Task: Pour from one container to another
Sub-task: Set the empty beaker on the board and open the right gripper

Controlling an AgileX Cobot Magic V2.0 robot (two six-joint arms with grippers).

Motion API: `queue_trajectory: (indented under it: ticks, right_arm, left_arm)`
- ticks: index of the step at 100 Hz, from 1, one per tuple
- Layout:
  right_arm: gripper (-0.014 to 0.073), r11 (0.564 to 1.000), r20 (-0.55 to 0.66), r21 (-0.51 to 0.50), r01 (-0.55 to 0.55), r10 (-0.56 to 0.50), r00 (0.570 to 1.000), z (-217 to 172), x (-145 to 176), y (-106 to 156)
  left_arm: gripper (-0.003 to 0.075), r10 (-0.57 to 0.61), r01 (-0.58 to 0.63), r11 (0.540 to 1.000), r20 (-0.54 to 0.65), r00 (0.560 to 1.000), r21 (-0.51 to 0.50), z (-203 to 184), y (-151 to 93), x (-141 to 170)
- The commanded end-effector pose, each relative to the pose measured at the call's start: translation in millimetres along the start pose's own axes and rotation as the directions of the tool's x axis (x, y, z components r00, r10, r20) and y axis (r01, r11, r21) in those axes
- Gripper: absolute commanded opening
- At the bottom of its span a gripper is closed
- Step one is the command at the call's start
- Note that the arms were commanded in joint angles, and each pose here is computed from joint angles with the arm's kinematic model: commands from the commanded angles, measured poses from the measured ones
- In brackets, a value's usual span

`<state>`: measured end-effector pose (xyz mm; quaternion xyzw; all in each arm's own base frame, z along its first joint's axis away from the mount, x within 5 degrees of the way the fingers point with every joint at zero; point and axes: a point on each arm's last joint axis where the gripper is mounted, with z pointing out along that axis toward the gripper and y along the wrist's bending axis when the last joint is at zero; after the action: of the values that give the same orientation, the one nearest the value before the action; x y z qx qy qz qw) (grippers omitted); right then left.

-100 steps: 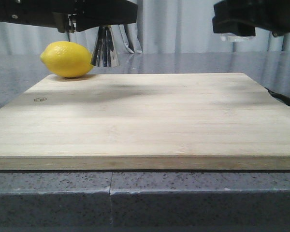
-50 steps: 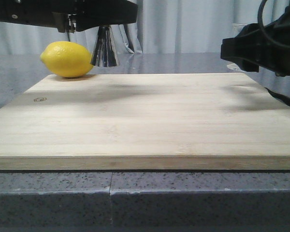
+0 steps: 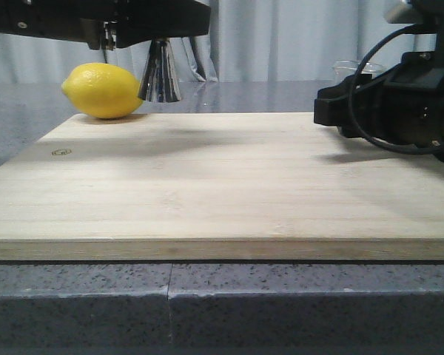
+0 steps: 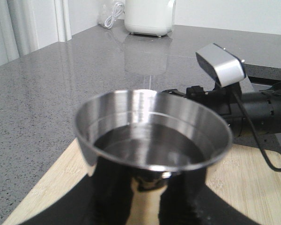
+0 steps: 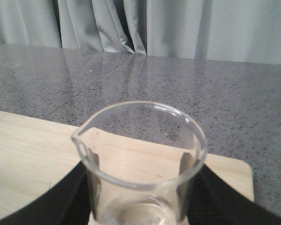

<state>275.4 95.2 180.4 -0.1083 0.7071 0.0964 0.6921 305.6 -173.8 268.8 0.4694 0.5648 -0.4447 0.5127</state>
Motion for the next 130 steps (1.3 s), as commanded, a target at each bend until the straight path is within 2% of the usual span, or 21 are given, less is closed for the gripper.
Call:
queue_trajectory:
  ticks: [1, 44, 64, 72, 105, 130]
  right_arm:
    - [0.0291, 1.000, 0.152, 0.000, 0.002, -0.002, 0.988, 7.2, -22.5, -1.4]
    - [0.0303, 1.000, 0.091, -0.002, 0.003, -0.003, 0.996, 18.9, -11.1, -0.5]
    - [0.0484, 1.000, 0.074, -0.002, 0.005, -0.005, 0.997, 19.0, -9.5, -0.5]
    - [0.0531, 1.000, 0.063, -0.003, 0.005, -0.004, 0.998, 18.7, -9.8, -0.4]
    - [0.0539, 1.000, -0.141, -0.020, -0.005, 0.002, 0.990, 0.0, -33.2, -0.4]
    - [0.0539, 0.999, -0.351, -0.036, -0.017, 0.003, 0.936, -33.7, -54.9, -0.6]
  left_arm:
    - [0.0227, 0.029, -0.035, 0.999, 0.157, 0.987, 0.041, -2.5, -9.5, -34.6]
    - [0.0227, 0.029, -0.035, 0.999, 0.157, 0.987, 0.041, -2.5, -9.5, -34.6]
    - [0.0227, 0.029, -0.035, 0.999, 0.157, 0.987, 0.041, -2.5, -9.5, -34.6]
    - [0.0227, 0.029, -0.035, 0.999, 0.157, 0.987, 0.041, -2.5, -9.5, -34.6]
    - [0.0227, 0.029, -0.035, 0.999, 0.157, 0.987, 0.041, -2.5, -9.5, -34.6]
    - [0.0227, 0.029, -0.035, 0.999, 0.157, 0.987, 0.041, -2.5, -9.5, -34.6]
